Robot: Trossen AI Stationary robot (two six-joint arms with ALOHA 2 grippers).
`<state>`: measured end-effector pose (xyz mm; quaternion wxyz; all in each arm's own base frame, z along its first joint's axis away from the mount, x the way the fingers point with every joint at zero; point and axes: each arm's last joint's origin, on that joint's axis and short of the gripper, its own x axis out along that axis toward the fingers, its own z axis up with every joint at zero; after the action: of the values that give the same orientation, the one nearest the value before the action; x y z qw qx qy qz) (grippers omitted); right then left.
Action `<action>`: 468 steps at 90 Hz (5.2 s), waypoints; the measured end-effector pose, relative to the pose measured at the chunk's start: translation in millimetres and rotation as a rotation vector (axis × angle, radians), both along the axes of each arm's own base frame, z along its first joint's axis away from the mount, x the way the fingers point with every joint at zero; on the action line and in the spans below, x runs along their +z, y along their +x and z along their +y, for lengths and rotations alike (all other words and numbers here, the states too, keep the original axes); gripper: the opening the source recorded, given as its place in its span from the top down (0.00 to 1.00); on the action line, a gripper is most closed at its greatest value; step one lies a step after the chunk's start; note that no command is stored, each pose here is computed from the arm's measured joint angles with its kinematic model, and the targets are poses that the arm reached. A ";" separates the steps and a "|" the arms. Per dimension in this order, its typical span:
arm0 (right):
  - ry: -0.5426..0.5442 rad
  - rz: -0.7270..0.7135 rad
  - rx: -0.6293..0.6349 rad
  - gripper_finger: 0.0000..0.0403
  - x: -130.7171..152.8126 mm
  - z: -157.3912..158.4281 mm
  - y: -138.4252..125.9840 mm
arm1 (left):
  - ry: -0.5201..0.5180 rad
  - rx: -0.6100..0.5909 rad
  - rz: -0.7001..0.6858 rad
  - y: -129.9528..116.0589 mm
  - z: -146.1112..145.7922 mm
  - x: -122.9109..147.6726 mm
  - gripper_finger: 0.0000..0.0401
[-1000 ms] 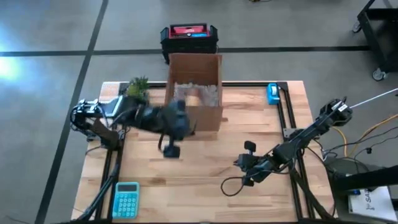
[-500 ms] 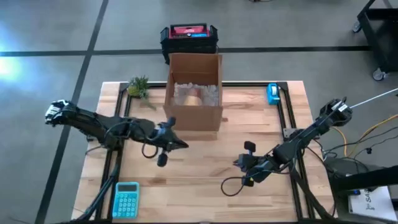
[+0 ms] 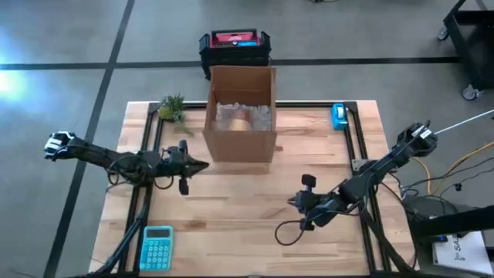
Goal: Wrap mug
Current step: Return to home position
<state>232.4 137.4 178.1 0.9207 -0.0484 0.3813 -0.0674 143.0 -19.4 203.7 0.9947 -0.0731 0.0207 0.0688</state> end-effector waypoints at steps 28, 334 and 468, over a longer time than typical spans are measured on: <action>-0.018 -0.010 0.021 0.95 4.4 -4.6 2.1 | 0.003 -0.051 -0.053 -21.1 6.9 -27.2 0.99; 0.269 -0.629 0.152 0.95 -16.6 -134.4 -129.5 | 0.022 -0.086 -0.231 -47.6 12.0 -17.8 0.98; 0.151 -0.648 0.203 0.95 -15.3 -134.7 -129.4 | 0.092 0.076 -0.020 -38.2 15.8 -35.4 0.98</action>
<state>103.0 2.7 162.8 0.9969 0.0060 0.0663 0.0409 104.8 -3.6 168.3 0.9939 -0.0285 0.0049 0.1066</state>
